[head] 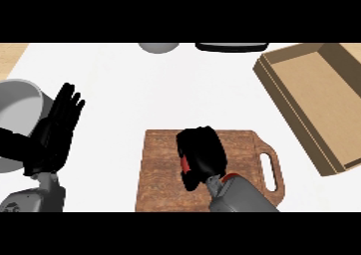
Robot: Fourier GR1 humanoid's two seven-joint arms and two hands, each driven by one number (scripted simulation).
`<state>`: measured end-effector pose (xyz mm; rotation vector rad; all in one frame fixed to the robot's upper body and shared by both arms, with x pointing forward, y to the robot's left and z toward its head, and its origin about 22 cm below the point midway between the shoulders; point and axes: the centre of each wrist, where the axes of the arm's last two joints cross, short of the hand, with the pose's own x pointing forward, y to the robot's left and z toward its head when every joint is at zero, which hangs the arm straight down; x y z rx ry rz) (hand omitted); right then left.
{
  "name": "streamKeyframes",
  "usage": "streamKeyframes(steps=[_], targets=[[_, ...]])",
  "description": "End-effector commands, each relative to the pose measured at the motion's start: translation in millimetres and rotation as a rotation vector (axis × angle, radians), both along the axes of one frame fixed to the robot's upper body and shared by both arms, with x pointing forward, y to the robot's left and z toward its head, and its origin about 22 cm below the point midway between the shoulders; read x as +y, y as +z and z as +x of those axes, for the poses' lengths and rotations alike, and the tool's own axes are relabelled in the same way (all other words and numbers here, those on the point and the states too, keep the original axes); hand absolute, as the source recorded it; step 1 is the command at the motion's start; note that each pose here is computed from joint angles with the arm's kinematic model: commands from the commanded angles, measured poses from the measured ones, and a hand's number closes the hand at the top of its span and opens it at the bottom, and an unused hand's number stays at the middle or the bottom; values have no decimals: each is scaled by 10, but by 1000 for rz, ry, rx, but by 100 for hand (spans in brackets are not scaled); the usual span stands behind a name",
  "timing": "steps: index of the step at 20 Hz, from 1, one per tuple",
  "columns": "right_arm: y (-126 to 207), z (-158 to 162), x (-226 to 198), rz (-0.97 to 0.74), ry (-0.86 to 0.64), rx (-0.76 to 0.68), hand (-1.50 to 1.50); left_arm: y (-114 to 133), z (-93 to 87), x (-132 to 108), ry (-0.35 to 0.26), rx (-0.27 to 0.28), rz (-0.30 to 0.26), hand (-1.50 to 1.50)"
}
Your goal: Pick the bell pepper from the cutting board and place it in the cardboard box
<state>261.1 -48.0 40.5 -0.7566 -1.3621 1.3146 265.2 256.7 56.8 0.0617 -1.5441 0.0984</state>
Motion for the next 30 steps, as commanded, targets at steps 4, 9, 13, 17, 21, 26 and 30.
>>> streamKeyframes(steps=[4, 9, 13, 17, 21, 26, 30], targets=[[415, -60, 229, -7, 135, -125, 150, -67, 17, 17, 20, -18, 9, 0], [972, -422, 167, 6, 172, -212, 150, -65, 71, 173, 26, 0, -15, 0], [1202, -476, 56, 250, -27, -310, 150, -80, -20, 69, 14, 15, 5, 0], [1578, -345, -10, 285, -185, -393, 150, -124, -91, 86, 7, 7, 10, 0], [1674, -128, -356, 287, -303, -502, 150, -55, -71, 21, 11, -3, 13, 0], [1894, -63, -733, 302, -398, -456, 150, 12, -31, -71, 4, 7, 5, 0], [1949, 267, -1162, 279, -459, -456, 150, 127, -96, -114, 14, -8, -10, 0]])
